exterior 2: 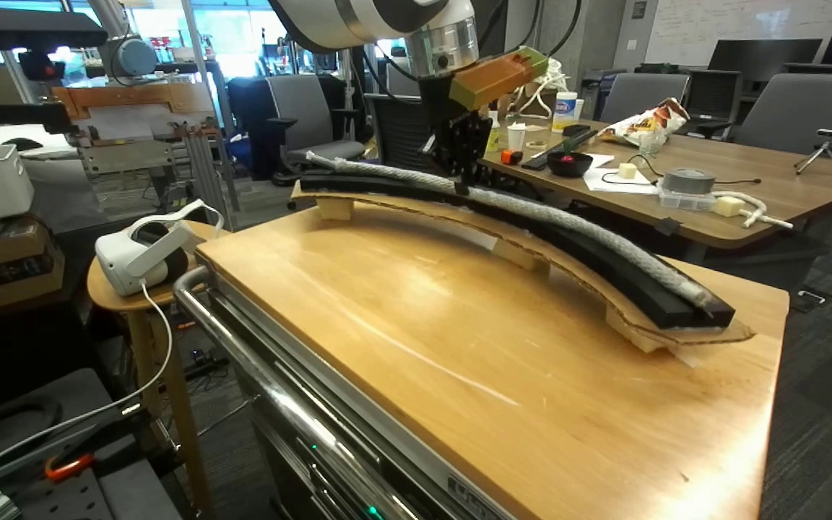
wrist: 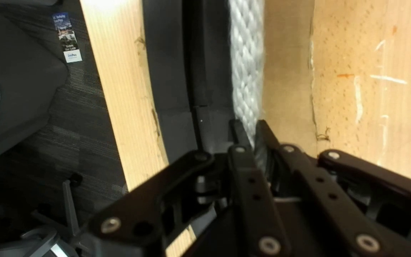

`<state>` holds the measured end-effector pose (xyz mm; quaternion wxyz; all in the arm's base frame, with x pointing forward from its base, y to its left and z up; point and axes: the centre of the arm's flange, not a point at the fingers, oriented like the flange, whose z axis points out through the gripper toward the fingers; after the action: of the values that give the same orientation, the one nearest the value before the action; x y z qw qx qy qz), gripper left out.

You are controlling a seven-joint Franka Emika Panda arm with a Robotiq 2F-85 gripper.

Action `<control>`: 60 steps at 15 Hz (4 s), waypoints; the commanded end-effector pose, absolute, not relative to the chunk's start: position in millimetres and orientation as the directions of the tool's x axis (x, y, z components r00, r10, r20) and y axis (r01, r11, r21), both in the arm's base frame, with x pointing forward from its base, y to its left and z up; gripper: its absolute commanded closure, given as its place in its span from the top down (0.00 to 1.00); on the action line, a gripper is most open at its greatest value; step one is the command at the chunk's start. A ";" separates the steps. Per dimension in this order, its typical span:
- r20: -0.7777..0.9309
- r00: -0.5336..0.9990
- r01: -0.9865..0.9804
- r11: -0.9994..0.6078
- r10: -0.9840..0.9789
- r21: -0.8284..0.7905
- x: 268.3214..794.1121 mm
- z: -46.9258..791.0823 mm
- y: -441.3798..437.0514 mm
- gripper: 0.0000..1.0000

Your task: Place the white rope on the curved black board

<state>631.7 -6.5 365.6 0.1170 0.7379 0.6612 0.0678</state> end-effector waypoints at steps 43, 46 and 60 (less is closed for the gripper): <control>0.044 -0.360 0.900 0.334 0.932 0.281 619.4 400.7 4.2 1.00; 0.131 -0.480 0.870 0.451 0.868 0.199 618.6 410.4 37.4 1.00; 0.036 -0.297 0.920 0.276 0.954 0.277 616.7 413.8 6.4 0.56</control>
<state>624.0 11.9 407.5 0.0580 0.5713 0.8104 0.1159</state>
